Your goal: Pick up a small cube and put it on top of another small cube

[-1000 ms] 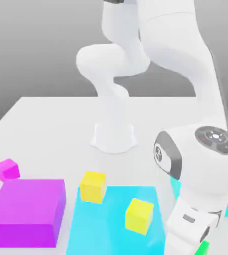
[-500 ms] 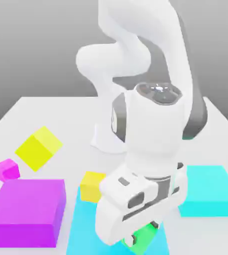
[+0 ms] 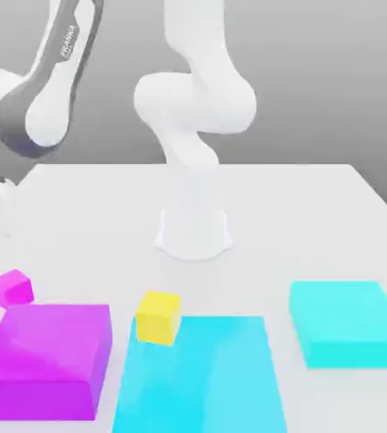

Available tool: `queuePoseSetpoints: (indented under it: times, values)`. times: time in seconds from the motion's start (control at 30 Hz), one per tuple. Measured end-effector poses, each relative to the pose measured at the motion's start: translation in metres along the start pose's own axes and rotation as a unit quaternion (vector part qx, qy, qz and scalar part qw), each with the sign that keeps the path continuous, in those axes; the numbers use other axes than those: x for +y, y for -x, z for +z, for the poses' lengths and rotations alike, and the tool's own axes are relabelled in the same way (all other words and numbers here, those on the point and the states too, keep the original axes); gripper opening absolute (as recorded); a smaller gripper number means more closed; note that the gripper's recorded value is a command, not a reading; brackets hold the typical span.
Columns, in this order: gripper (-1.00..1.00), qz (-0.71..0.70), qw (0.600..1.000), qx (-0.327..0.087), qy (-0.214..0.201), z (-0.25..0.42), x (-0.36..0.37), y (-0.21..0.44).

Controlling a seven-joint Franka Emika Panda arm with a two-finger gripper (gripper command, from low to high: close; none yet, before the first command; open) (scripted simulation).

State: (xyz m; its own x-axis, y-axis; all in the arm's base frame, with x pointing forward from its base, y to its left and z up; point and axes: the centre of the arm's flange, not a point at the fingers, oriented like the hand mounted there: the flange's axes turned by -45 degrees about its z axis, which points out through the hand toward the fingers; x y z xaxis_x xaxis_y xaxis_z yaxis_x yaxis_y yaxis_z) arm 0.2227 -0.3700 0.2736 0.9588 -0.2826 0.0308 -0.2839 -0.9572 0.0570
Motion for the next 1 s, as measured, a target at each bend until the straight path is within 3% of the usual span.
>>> queuePoseSetpoints:
  times: [0.1,1.0]
  values:
    - [-1.00,0.005,1.000,-0.011,-0.022,0.015,-0.014,0.018]
    - [-1.00,0.011,1.000,0.015,-0.015,0.035,-0.010,0.015]
